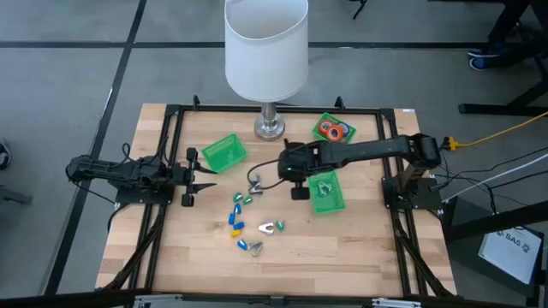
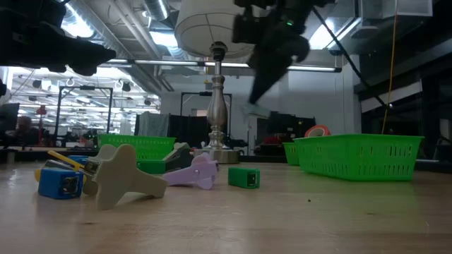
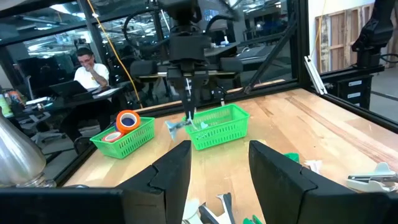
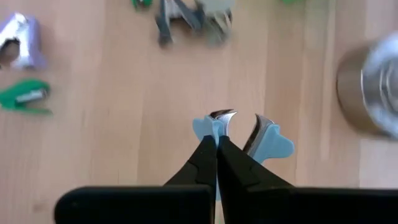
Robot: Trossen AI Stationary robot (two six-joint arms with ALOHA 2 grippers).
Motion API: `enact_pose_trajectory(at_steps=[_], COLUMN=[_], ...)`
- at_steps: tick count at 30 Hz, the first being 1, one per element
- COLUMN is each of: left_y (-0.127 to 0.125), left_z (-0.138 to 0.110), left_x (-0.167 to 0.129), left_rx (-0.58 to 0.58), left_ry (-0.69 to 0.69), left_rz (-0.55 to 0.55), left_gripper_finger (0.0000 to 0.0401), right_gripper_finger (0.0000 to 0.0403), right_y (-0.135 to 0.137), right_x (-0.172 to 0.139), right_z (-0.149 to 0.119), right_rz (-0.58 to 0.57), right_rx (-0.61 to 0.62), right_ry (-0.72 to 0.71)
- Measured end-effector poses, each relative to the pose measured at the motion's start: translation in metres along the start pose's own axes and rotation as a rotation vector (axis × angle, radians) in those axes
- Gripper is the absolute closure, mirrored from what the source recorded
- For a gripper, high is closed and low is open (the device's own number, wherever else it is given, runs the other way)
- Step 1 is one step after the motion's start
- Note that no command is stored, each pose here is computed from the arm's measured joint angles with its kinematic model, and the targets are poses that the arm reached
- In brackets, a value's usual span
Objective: Pick and place Stapler, Stapler remover, tape
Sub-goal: Put the light blue staple remover into the bottom right green bin, then put the black staple remover into the bottom right green bin
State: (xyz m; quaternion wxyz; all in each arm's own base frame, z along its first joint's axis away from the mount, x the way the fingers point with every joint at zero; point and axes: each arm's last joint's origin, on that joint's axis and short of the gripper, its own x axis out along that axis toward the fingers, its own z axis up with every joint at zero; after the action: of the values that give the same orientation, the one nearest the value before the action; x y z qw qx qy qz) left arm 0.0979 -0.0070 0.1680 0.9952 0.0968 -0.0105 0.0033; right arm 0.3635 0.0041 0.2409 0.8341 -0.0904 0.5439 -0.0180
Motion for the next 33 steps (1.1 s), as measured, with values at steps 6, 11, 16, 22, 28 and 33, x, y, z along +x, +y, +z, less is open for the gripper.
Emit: enact_pose_trajectory(at_steps=[6, 11, 16, 22, 28, 33], left_y=[0.000, 0.000, 0.000, 0.000, 0.000, 0.000], left_z=[0.000, 0.000, 0.000, 0.000, 0.000, 0.000], left_x=[0.000, 0.000, 0.000, 0.000, 0.000, 0.000], left_rx=[0.000, 0.000, 0.000, 0.000, 0.000, 0.000], left_ry=[0.000, 0.000, 0.000, 0.000, 0.000, 0.000], left_rz=[0.000, 0.000, 0.000, 0.001, 0.000, 0.000], left_gripper_finger=[0.0244, 0.0244, 0.0244, 0.0244, 0.0244, 0.0244], right_gripper_finger=[0.0403, 0.0403, 0.0403, 0.0403, 0.0382, 0.0343], right_y=[-0.002, 0.003, 0.006, 0.008, 0.010, 0.010], right_x=[-0.006, -0.009, -0.020, -0.020, -0.010, -0.007], right_z=[-0.042, -0.071, -0.092, -0.110, -0.120, -0.125], right_rz=[-0.005, 0.061, 0.107, 0.103, 0.099, 0.097], right_rx=[0.159, 0.268, 0.356, 0.406, 0.409, 0.407], right_ry=[0.045, 0.061, 0.041, 0.079, 0.107, 0.123])
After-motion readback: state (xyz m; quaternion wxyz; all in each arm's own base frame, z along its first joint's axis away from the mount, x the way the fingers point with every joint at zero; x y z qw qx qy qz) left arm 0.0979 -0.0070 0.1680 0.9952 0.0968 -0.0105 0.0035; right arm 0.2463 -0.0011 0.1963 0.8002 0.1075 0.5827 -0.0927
